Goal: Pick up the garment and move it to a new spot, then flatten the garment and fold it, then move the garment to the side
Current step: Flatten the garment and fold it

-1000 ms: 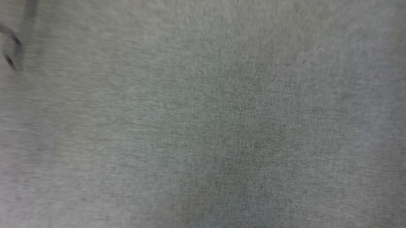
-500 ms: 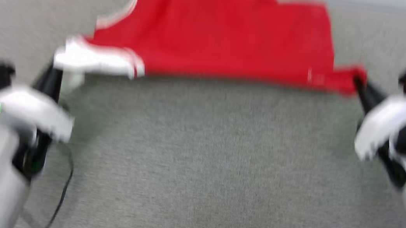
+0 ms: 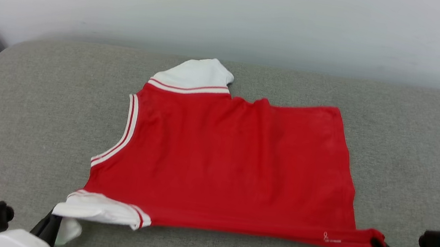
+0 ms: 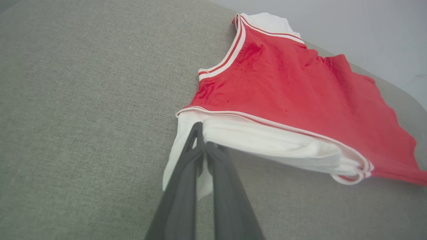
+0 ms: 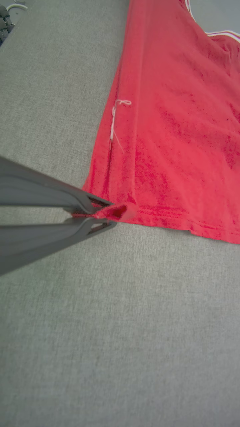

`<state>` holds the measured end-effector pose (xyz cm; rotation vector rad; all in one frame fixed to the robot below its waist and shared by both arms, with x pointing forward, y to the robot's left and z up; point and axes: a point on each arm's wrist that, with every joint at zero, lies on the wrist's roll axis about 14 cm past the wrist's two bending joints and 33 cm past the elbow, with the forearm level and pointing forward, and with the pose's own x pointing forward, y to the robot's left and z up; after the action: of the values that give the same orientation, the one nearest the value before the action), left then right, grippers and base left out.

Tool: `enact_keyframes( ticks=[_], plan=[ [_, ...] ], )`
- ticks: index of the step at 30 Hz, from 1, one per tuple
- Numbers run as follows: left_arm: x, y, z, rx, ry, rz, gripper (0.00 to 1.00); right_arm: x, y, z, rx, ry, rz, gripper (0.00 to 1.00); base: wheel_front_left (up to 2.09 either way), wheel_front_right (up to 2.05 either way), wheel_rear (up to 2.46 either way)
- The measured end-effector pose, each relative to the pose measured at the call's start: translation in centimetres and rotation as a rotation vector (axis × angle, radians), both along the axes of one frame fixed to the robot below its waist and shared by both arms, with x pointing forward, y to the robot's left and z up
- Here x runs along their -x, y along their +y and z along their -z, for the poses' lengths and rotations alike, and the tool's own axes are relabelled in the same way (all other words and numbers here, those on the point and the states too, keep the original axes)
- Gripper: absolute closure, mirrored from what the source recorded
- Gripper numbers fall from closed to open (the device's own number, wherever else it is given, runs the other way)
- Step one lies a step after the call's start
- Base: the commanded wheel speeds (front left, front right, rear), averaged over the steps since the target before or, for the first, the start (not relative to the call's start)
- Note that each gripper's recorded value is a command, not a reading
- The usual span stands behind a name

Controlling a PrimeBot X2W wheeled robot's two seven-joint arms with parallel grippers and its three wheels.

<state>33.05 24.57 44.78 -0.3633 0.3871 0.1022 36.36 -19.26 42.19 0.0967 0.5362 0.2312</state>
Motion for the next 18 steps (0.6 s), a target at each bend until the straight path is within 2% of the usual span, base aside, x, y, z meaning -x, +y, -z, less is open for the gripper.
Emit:
enact_keyframes(
  ticks=[4,7,11,18],
  plan=[
    [1.8,0.0,-0.8,-0.025,0.048,0.014,1.0,2.9,0.3,-0.2,0.008,0.049,0.012,1.0,0.0,0.0,0.0],
    [1.9,-0.2,-1.9,-0.037,0.055,0.032,1.0,3.7,0.6,-0.7,0.018,0.075,0.015,1.0,0.0,0.0,0.0],
    [0.5,-0.7,-2.9,-0.036,0.049,0.066,1.0,2.8,1.2,-1.6,0.015,0.07,0.016,1.0,0.0,0.0,0.0],
    [-5.0,-2.7,-2.0,-0.008,0.061,0.154,1.0,-2.3,2.4,-1.7,0.021,0.054,-0.013,1.0,0.0,0.0,0.0]
  ],
)
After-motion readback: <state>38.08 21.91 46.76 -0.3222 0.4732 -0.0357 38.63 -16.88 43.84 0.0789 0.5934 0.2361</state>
